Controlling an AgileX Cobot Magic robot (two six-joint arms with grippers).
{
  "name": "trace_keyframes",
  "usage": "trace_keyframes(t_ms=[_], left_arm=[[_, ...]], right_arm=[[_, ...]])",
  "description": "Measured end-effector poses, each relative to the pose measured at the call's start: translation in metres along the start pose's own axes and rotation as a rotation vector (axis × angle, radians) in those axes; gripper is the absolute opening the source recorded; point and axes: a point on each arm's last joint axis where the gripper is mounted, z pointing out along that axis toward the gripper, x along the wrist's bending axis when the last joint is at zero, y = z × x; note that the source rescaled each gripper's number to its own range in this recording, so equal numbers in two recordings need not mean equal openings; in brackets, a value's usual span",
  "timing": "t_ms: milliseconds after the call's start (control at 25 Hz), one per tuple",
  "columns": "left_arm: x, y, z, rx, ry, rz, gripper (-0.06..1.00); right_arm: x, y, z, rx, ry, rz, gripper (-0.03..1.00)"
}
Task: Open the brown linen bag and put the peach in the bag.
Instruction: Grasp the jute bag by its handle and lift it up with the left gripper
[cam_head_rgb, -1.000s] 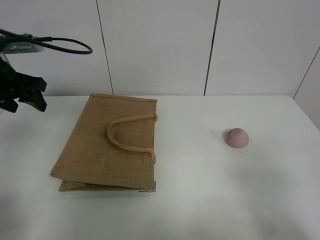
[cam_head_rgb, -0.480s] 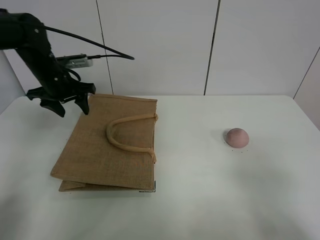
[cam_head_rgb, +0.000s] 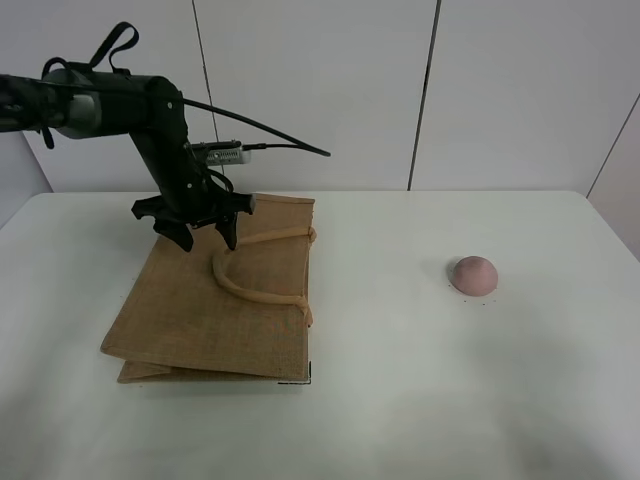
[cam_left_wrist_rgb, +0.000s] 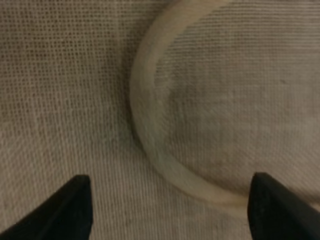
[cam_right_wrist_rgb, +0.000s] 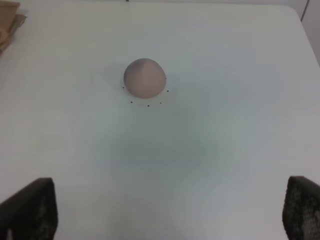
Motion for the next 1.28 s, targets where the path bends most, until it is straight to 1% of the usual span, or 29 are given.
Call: trace_keyframes(t_ms=[560, 760, 840, 920, 960, 1080, 1160, 1200, 1280], left_arm=[[0.001, 0.007, 0.066, 0.017, 0.008, -0.008, 0.96], [0.001, 0.006, 0.08, 0.032, 0.013, -0.01, 0.95], [0.002, 0.007, 0.081, 0.031, 0.019, -0.006, 0.93], [0.002, 0.007, 0.082, 0.032, 0.024, -0.002, 0.83], [0.003, 0.007, 0.082, 0.032, 0.025, -0.001, 0.75], [0.003, 0.007, 0.082, 0.031, 0.026, -0.001, 0.41], [0.003, 0.007, 0.082, 0.029, 0.026, -0.001, 0.13], [0.003, 0.007, 0.081, 0.03, 0.026, -0.001, 0.04], [0.003, 0.007, 0.08, 0.032, 0.029, 0.001, 0.04]], right_arm=[[0.0, 0.0, 0.0, 0.0, 0.0, 0.0, 1.0], [0.0, 0.0, 0.0, 0.0, 0.0, 0.0, 1.0], [0.0, 0.0, 0.0, 0.0, 0.0, 0.0, 1.0], [0.0, 0.0, 0.0, 0.0, 0.0, 0.0, 1.0], [0.0, 0.0, 0.0, 0.0, 0.0, 0.0, 1.0], [0.0, 0.0, 0.0, 0.0, 0.0, 0.0, 1.0], [0.0, 0.0, 0.0, 0.0, 0.0, 0.0, 1.0], [0.0, 0.0, 0.0, 0.0, 0.0, 0.0, 1.0], [0.0, 0.0, 0.0, 0.0, 0.0, 0.0, 1.0]])
